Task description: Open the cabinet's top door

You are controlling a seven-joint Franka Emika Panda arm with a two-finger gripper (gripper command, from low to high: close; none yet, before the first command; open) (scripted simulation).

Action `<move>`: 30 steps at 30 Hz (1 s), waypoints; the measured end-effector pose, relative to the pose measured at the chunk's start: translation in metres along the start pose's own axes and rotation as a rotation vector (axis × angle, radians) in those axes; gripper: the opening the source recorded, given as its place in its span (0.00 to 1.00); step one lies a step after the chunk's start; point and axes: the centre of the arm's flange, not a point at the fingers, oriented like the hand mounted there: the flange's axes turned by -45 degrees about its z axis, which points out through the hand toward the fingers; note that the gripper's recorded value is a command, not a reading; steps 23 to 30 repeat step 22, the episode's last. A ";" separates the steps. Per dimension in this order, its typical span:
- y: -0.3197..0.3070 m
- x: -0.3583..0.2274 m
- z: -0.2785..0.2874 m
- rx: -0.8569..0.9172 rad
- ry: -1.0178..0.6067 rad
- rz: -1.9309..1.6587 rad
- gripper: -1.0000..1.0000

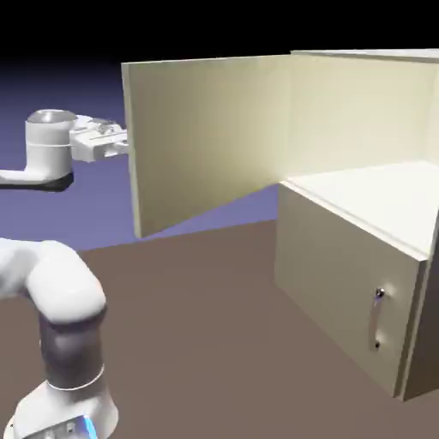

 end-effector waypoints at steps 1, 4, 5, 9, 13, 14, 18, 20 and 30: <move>-0.003 0.000 -0.010 -0.020 0.000 0.000 0.00; -0.013 0.000 -0.037 -0.078 0.000 0.000 0.00; -0.016 0.000 -0.045 -0.097 0.000 0.000 0.00; -0.031 0.000 -0.077 -0.166 0.000 0.000 0.00; -0.046 0.000 -0.106 -0.231 0.000 0.000 0.00; -0.051 0.000 -0.113 -0.247 0.000 0.000 0.00; -0.067 0.000 -0.138 -0.309 0.000 0.000 0.00; -0.076 0.000 -0.150 -0.338 -0.001 0.000 0.00; -0.084 0.000 -0.161 -0.365 0.000 0.000 0.00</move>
